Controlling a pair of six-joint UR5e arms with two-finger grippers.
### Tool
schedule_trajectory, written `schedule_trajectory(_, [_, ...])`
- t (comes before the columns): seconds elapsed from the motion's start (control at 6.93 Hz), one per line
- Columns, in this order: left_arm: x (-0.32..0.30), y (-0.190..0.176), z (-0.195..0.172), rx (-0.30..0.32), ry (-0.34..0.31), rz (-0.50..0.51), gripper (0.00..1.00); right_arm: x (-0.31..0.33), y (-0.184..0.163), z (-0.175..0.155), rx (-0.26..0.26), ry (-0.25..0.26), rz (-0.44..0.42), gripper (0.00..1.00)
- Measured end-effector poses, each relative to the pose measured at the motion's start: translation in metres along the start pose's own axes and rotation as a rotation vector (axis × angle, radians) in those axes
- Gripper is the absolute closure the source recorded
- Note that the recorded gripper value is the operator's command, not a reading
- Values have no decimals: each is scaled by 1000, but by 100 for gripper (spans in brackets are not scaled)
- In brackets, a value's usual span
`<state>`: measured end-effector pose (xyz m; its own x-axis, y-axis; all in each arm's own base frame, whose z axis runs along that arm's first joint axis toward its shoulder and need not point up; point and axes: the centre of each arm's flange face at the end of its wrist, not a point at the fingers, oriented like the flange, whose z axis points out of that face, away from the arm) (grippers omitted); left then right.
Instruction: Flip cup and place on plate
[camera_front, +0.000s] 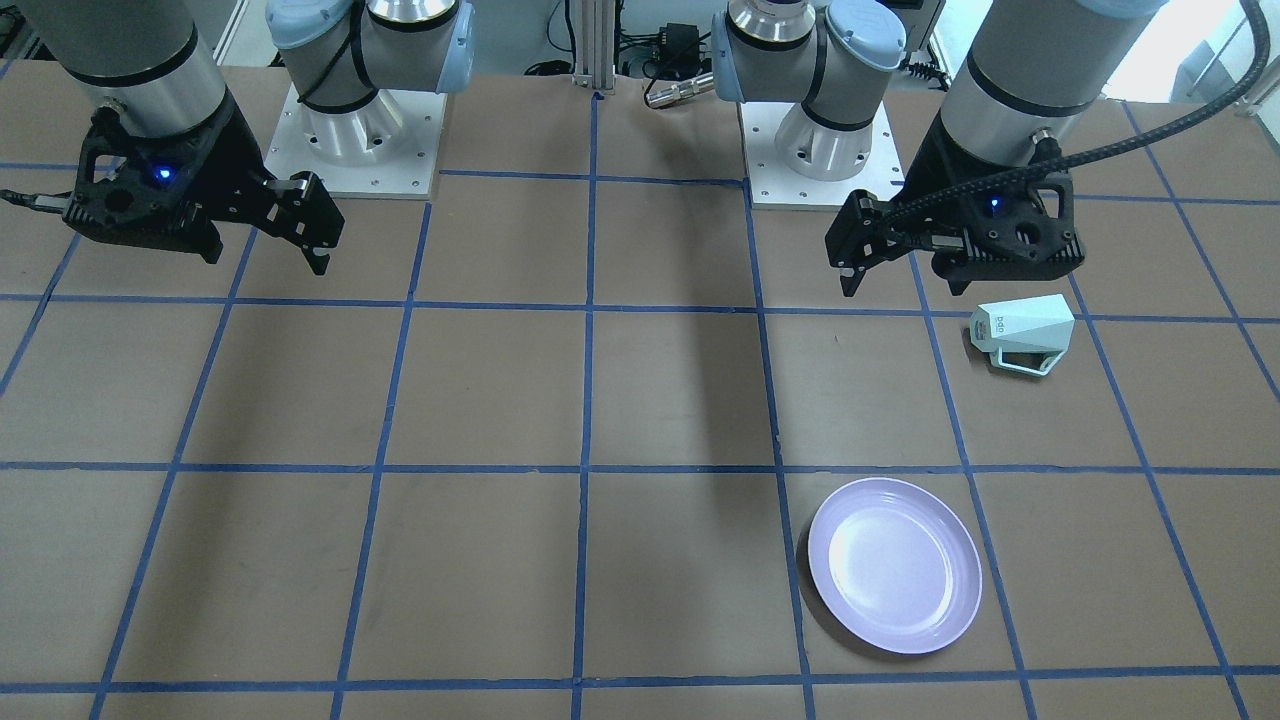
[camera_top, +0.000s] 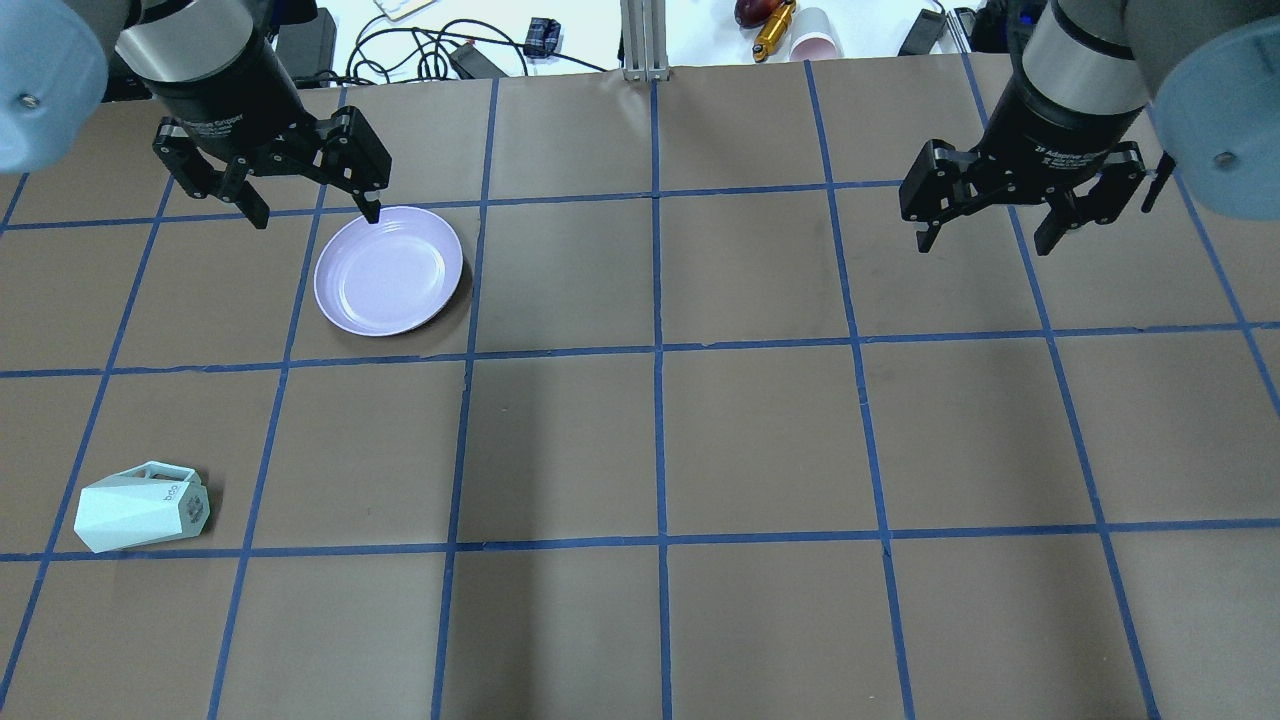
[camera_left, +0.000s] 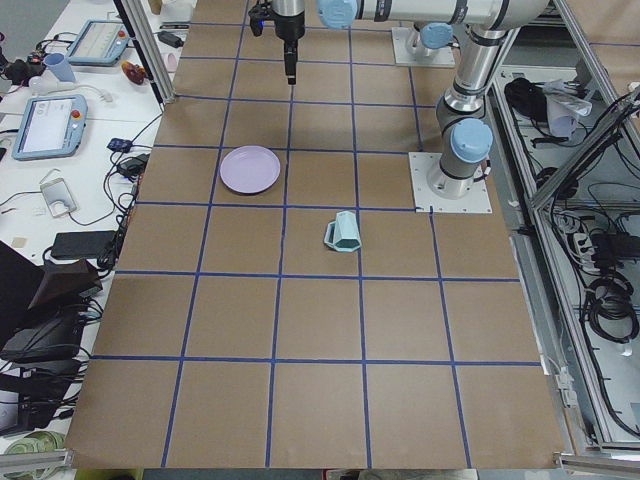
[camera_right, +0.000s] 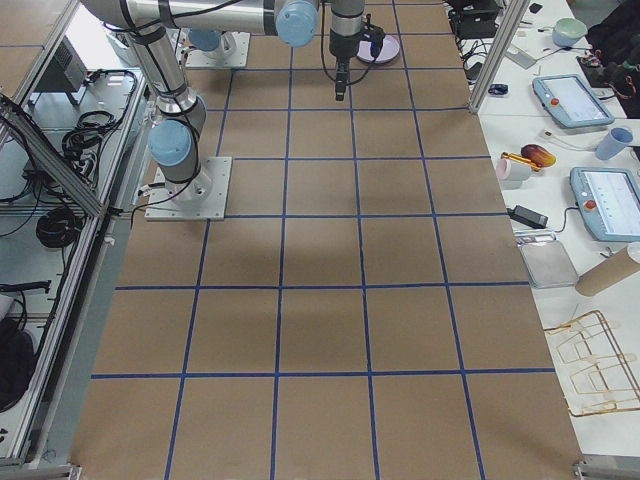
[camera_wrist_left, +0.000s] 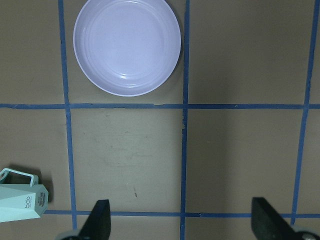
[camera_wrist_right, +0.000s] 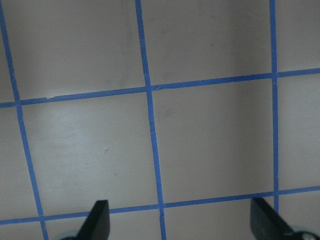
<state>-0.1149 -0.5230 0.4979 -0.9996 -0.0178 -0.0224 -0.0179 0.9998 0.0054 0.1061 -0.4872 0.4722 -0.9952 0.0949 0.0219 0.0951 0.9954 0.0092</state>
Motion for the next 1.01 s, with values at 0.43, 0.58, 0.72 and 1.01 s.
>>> schedule_trajectory(0.43, [1,1,0,0,6,2,0,0,0,0,0,0,0,0])
schedule_trajectory(0.58, [2,1,0,-1,6,2,0,0,0,0,0,0,0,0])
schedule_trajectory(0.72, [2,1,0,-2,7,1,0,0,0,0,0,0,0,0])
schedule_trajectory(1.01, [-2,-2,5,-14,0,-5,0,0,0,0,0,0,0,0])
